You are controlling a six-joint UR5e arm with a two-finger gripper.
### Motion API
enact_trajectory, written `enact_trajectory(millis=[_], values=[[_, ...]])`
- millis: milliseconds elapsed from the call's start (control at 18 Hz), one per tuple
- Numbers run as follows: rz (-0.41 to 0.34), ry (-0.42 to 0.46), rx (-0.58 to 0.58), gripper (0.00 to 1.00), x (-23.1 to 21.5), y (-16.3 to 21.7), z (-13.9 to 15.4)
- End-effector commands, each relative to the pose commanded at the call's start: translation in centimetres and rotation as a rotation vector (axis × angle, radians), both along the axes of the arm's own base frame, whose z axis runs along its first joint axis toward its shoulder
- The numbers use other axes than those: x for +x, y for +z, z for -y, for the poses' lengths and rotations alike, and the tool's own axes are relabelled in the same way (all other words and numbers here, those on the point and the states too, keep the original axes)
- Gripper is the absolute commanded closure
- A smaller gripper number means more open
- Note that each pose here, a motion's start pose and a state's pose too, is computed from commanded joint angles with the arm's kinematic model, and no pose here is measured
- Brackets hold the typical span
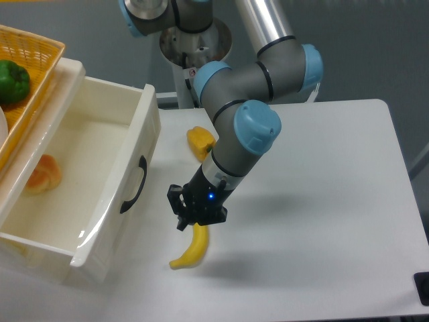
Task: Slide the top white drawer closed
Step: 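Place the gripper against the drawer front beside its black handle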
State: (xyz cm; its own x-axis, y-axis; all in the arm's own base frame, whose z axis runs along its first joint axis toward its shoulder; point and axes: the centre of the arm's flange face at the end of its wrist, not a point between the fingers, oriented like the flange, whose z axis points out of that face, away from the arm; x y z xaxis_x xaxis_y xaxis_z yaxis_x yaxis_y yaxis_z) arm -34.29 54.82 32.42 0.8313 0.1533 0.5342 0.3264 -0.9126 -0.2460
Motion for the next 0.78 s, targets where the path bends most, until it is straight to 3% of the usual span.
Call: enact_trajectory(millis=[278, 778], values=[[0.098, -0.001, 0.004, 0.99, 1.7, 0.7, 0.1], [0.129, -0.013, -0.022, 0.99, 3.1, 1.2, 0.3]])
